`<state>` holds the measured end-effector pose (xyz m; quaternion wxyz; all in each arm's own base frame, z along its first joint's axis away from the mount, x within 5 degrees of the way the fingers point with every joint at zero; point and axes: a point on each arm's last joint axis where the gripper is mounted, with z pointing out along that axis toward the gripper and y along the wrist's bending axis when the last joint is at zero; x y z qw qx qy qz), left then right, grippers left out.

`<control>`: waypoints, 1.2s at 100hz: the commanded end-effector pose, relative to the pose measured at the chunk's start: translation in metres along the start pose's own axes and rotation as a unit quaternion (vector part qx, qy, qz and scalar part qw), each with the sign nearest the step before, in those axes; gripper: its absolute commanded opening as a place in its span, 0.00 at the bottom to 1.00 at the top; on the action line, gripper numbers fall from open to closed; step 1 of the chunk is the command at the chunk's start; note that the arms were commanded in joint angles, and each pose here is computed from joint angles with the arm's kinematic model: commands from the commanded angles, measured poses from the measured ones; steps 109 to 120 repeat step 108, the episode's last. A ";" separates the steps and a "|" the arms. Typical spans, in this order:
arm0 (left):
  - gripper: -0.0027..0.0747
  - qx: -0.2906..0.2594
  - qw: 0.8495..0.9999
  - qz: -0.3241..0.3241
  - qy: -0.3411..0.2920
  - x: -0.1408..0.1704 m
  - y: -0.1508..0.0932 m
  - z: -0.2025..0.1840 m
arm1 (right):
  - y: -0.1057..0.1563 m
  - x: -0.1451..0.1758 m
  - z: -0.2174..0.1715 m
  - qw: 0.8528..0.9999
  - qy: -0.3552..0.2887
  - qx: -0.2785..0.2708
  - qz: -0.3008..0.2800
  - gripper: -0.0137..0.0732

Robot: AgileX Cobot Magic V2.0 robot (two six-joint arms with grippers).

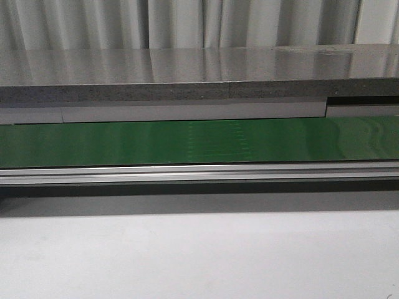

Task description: Move button from left to right

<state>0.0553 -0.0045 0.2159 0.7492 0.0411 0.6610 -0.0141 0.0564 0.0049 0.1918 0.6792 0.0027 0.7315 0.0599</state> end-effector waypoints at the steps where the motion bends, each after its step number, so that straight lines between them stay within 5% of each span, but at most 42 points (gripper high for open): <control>1: 0.01 0.003 1.000 -0.006 -0.029 0.004 -0.001 -0.002 | 0.001 -0.013 -0.003 0.998 -0.057 -0.005 0.001 0.08; 120: 0.01 0.003 1.000 -0.008 -0.015 0.007 -0.001 -0.002 | 0.001 -0.013 -0.003 0.998 -0.057 -0.005 0.001 0.08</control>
